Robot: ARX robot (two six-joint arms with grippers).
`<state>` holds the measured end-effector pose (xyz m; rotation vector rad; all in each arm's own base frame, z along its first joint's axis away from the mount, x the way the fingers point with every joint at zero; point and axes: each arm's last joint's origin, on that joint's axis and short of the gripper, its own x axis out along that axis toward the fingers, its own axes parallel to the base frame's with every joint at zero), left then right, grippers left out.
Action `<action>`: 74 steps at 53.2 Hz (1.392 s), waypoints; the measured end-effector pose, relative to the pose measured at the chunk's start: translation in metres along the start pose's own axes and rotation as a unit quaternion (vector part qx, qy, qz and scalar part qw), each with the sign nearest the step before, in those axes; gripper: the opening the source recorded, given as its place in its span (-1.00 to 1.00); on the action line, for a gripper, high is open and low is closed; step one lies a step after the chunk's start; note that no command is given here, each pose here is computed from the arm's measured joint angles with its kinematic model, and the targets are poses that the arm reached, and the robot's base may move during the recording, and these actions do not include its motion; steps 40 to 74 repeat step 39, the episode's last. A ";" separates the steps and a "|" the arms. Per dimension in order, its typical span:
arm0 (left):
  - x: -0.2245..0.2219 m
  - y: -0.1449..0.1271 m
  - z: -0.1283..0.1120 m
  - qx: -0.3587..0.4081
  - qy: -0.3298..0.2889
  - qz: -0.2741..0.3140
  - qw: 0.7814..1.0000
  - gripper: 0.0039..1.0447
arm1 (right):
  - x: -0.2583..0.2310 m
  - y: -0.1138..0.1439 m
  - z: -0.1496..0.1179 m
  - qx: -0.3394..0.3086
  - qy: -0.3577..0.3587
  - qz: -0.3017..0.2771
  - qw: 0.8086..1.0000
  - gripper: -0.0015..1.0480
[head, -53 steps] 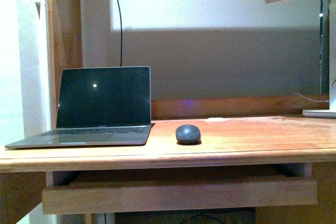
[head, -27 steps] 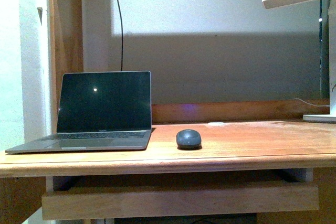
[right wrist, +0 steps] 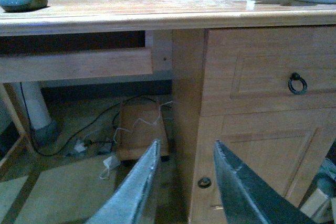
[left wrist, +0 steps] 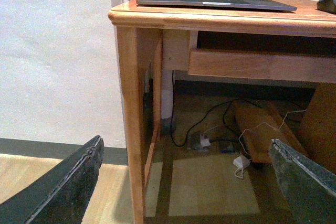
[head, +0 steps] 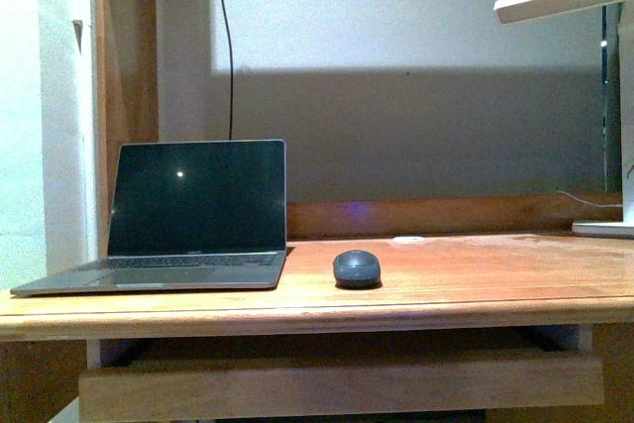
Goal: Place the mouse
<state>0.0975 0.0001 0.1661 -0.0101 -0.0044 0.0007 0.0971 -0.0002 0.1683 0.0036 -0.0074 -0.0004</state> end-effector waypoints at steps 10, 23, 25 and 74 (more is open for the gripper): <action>0.000 0.000 0.000 0.000 0.000 0.000 1.000 0.86 | 0.000 0.000 0.000 0.000 0.000 0.000 1.000 0.24; 0.000 0.000 0.000 0.000 0.000 0.000 1.000 0.86 | 0.000 0.000 0.000 0.000 0.000 0.000 1.000 0.89; 0.000 0.000 0.000 0.000 0.000 0.000 1.000 0.86 | 0.000 0.000 0.000 0.000 0.000 0.000 1.000 0.87; 0.000 0.000 0.000 0.000 0.000 0.000 1.000 0.86 | 0.000 0.000 0.000 0.000 0.000 0.000 1.000 0.86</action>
